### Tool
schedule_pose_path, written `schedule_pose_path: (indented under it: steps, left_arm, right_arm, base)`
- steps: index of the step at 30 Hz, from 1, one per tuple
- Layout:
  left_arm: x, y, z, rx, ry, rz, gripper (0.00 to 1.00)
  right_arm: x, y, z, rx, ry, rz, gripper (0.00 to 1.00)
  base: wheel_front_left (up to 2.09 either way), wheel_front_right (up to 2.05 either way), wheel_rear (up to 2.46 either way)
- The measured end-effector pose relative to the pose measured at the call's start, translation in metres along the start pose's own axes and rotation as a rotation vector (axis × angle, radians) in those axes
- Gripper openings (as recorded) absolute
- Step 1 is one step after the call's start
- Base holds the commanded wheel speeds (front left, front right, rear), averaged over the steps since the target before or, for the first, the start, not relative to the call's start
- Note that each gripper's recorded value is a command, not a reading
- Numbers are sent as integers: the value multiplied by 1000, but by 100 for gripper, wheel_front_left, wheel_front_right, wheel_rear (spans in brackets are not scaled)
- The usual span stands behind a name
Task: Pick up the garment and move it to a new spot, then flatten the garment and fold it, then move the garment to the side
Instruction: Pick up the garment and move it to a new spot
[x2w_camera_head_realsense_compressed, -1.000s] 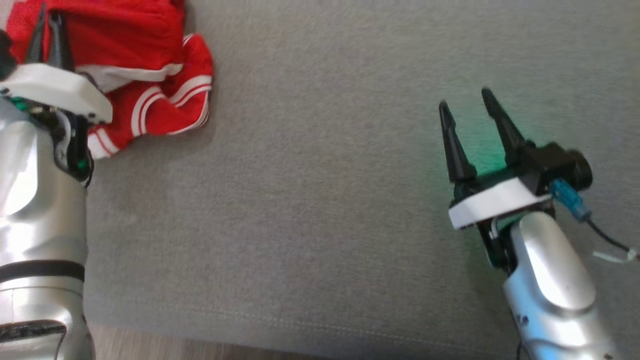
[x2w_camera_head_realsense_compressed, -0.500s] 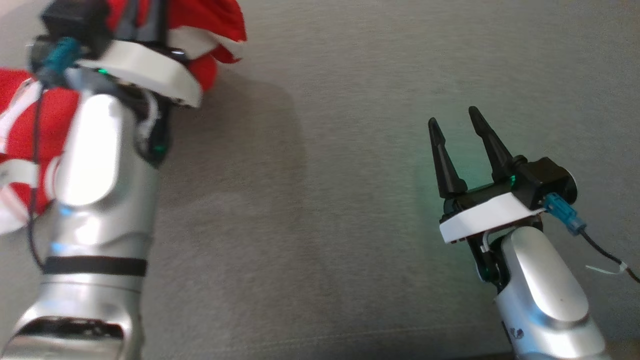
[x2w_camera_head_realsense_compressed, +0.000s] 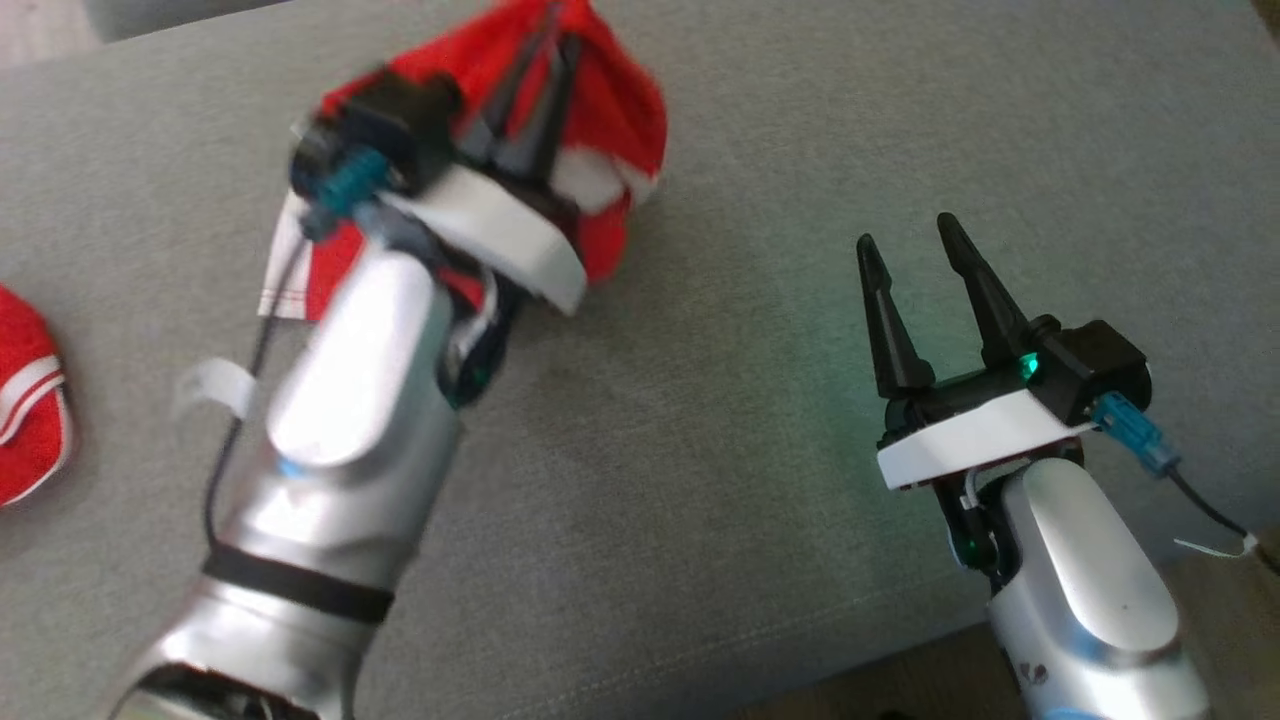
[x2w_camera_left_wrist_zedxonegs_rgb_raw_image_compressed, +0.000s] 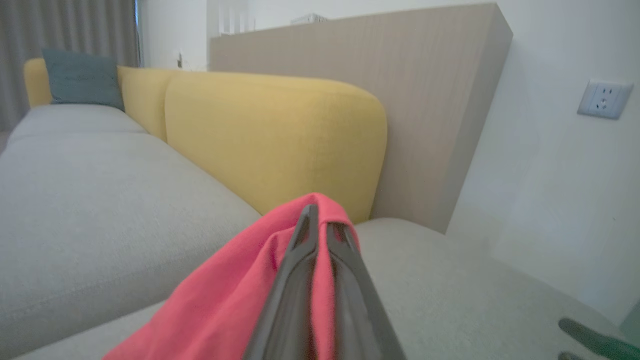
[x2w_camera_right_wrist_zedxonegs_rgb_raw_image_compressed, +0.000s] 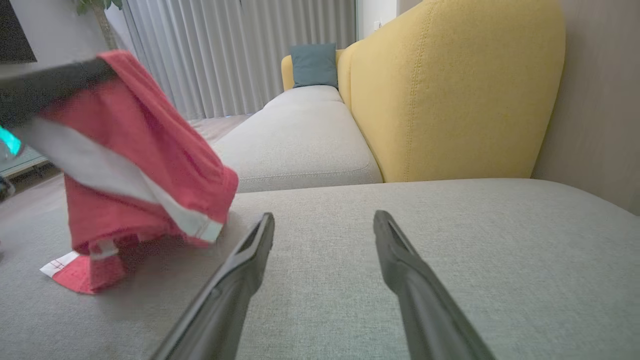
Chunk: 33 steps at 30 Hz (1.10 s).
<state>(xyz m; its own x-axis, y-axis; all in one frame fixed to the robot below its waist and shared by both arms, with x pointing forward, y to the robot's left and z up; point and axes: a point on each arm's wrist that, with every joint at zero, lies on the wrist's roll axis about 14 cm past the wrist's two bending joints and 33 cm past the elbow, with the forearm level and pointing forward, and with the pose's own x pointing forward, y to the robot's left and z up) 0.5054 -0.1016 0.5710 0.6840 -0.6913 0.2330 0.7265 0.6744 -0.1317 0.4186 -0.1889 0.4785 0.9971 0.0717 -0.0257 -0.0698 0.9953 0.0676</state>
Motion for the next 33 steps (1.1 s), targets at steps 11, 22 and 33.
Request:
schedule_pose_path:
  steps: [11, 22, 33]
  left_arm:
    - [-61, 37, -74, 6, 203, 197, 100]
    - [-166, 95, -73, 47, 246, 515, 100]
    - [-255, 103, -46, 104, 223, 724, 100]
  right_arm:
    - [7, 6, -2, 10, 0, 16, 100]
    - [9, 33, -3, 18, -2, 85, 100]
    - [-2, 61, 0, 25, -4, 159, 100]
  base:
    - [0, 0, 0]
    - [0, 0, 0]
    - [0, 0, 0]
